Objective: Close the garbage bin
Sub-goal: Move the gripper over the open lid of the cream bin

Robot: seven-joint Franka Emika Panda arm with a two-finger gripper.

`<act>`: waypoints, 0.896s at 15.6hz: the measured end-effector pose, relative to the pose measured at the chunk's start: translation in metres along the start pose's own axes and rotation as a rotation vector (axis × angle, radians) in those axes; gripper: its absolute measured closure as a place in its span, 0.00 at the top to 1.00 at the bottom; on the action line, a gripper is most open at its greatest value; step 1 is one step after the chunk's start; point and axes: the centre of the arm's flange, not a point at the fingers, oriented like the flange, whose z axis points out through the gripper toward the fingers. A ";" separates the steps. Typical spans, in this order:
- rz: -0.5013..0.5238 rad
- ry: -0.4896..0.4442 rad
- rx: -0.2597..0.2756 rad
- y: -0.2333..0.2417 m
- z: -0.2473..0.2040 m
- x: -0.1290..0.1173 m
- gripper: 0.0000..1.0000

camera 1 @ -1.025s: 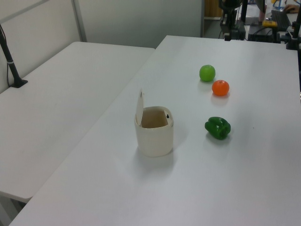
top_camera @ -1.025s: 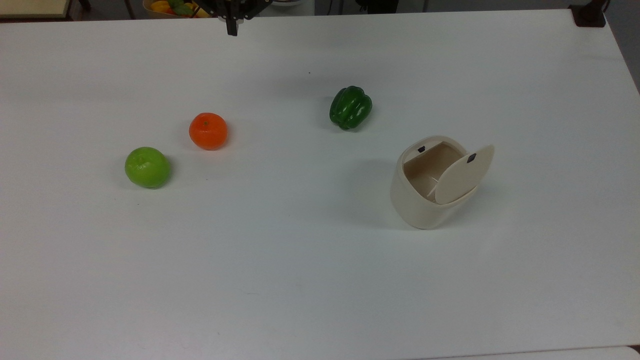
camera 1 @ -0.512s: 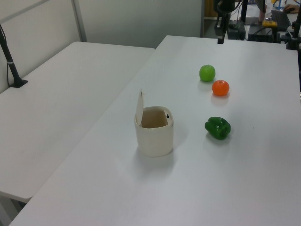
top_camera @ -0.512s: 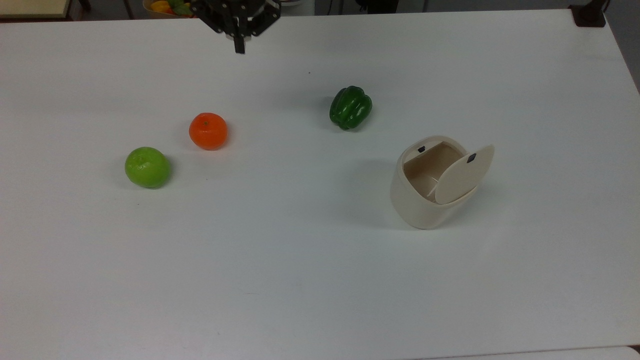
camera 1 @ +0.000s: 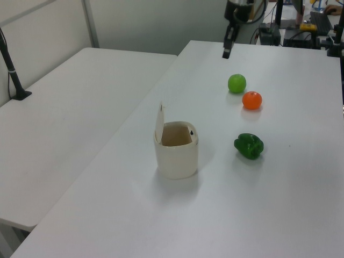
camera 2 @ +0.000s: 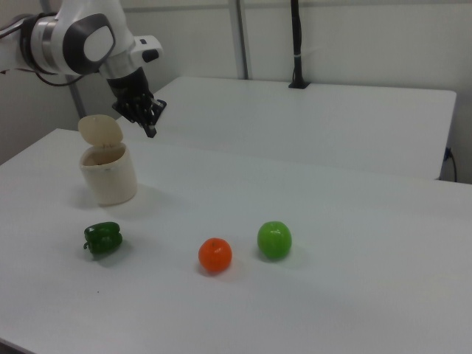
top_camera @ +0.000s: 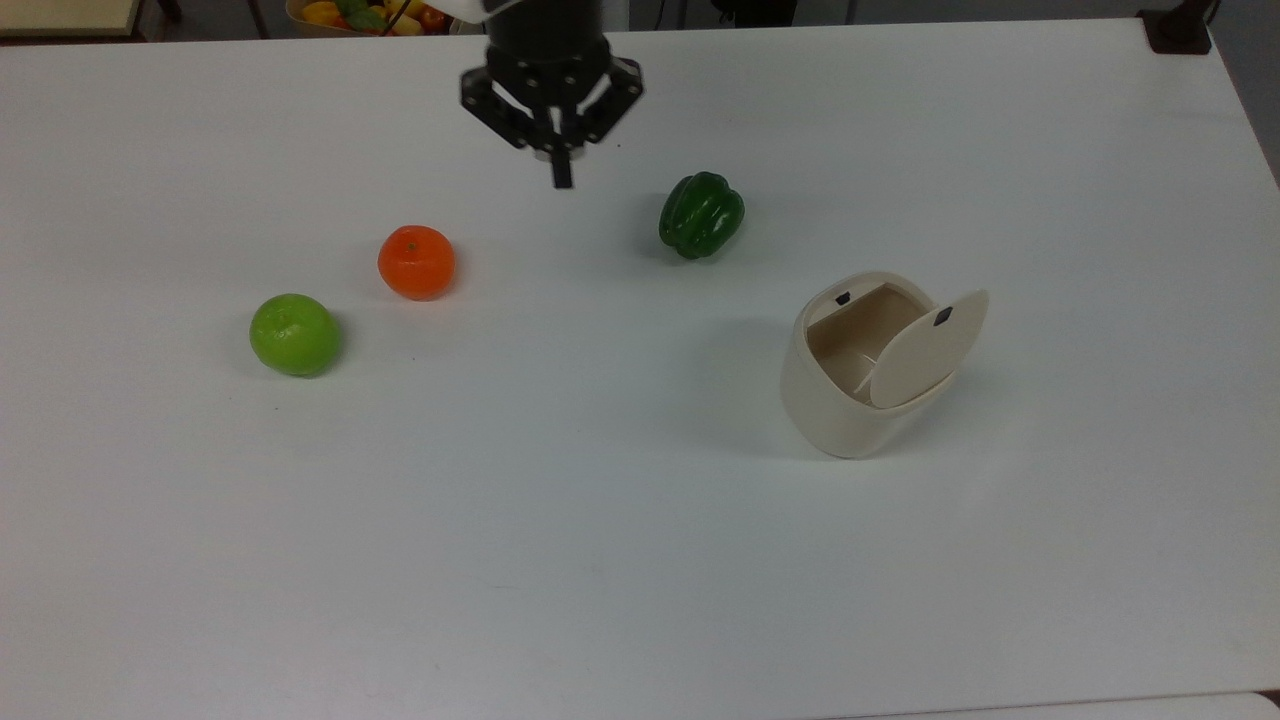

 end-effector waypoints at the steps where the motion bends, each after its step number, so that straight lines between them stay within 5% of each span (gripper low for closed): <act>1: -0.019 0.034 0.004 -0.013 0.001 0.005 0.01; 14: -0.189 0.391 0.099 -0.153 0.017 0.040 0.01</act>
